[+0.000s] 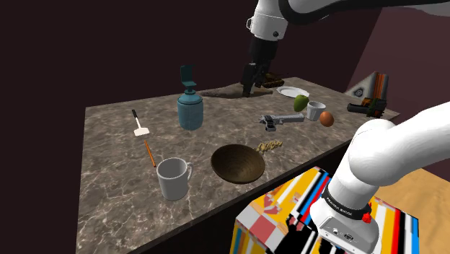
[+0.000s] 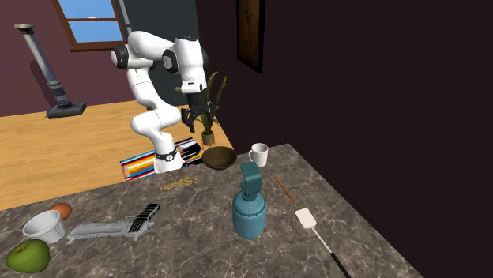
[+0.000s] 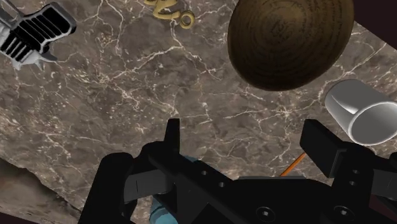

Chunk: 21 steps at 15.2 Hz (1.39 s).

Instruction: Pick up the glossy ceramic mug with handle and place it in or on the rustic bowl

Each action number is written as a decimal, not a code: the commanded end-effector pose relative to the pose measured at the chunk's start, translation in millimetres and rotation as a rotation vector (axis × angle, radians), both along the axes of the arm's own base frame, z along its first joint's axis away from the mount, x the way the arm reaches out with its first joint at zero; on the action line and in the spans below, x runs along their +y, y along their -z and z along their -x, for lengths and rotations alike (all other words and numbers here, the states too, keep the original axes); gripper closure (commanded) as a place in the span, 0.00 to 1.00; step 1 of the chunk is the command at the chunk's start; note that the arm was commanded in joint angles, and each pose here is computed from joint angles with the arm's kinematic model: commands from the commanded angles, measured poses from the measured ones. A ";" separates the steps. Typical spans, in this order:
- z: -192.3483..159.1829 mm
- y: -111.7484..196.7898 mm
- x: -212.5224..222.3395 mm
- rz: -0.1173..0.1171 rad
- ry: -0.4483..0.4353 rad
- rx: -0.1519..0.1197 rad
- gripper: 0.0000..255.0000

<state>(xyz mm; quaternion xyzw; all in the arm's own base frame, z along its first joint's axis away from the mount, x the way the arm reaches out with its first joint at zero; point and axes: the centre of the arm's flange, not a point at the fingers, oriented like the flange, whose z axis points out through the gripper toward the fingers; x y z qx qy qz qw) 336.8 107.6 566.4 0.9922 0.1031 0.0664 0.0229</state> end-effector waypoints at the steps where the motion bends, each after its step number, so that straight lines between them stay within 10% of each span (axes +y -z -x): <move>1: -3.3 10.6 23.2 0.001 0.001 0.004 0.00; 21: -38.0 137.4 253.9 0.010 -0.004 0.044 0.00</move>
